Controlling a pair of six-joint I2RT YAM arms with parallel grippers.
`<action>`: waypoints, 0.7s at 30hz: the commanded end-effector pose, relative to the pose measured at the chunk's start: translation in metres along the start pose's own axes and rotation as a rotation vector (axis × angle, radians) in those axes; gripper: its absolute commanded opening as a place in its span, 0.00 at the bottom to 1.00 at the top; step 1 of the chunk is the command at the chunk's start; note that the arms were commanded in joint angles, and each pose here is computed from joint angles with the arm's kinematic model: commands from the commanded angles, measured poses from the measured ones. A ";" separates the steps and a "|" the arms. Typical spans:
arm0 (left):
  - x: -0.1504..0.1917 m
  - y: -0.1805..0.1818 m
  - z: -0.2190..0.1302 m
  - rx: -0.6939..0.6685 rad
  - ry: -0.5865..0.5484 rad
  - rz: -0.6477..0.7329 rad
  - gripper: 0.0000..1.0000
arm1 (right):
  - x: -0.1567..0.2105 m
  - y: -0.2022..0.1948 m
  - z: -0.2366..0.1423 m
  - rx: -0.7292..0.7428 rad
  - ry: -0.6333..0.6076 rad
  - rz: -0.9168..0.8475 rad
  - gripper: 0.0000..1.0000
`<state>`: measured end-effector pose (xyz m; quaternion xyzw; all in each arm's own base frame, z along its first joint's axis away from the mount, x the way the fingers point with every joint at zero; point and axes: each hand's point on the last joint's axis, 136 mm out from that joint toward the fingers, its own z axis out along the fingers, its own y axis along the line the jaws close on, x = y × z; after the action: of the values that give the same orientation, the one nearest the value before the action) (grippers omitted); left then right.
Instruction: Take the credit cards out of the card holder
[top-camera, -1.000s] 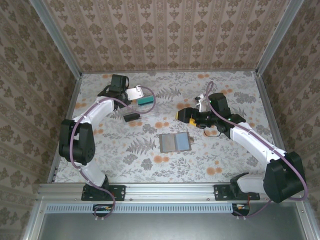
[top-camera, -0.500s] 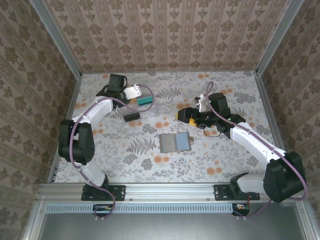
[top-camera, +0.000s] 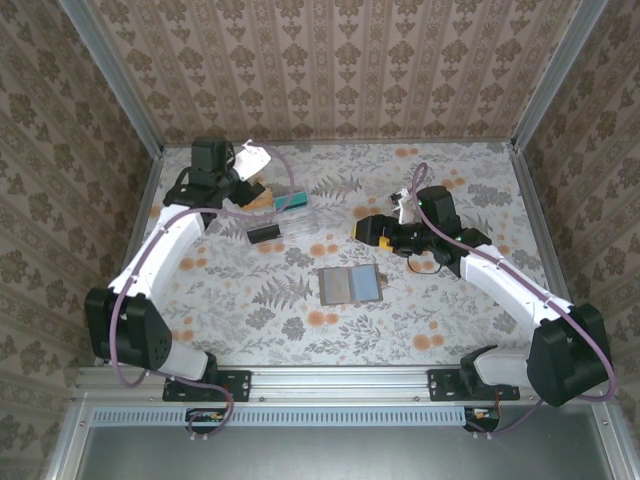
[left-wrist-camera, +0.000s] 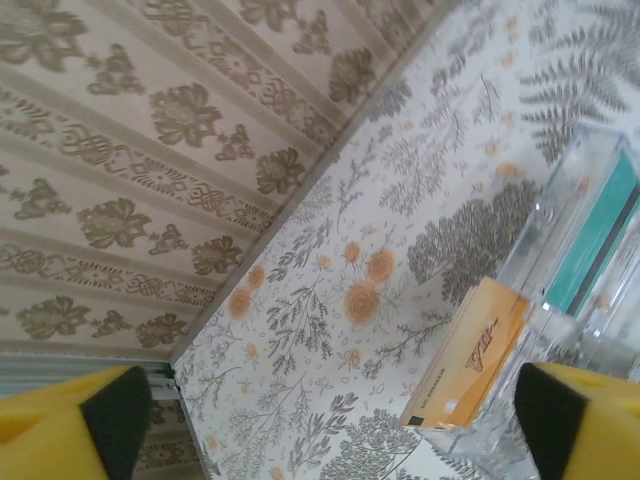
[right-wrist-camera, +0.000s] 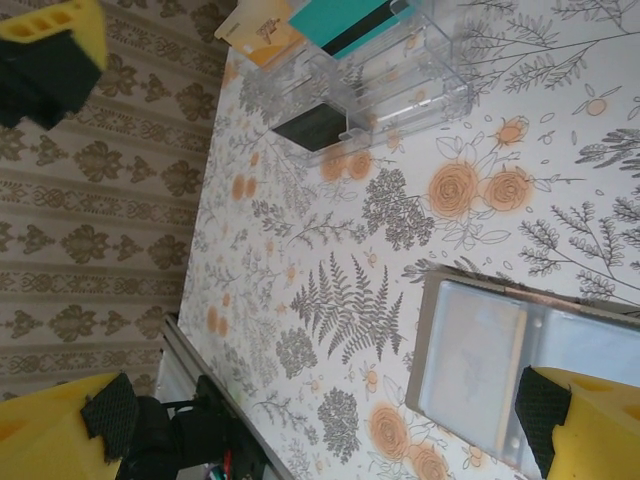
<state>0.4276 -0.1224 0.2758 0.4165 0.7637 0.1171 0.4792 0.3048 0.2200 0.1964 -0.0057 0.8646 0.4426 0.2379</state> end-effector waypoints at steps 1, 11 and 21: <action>-0.008 -0.003 -0.023 0.030 -0.034 -0.195 1.00 | 0.001 0.001 -0.004 0.043 -0.021 -0.029 1.00; 0.012 -0.021 -0.061 0.129 0.003 -0.699 1.00 | 0.023 -0.011 0.009 0.147 0.017 -0.084 0.99; 0.041 -0.105 -0.068 0.288 0.078 -1.033 0.70 | 0.056 -0.060 0.030 0.319 0.091 -0.098 0.43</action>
<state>0.3264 -0.1266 0.2394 0.1048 0.8845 -0.1658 0.4234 0.2843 0.2302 0.1418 -0.0382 0.9117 0.3371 0.2317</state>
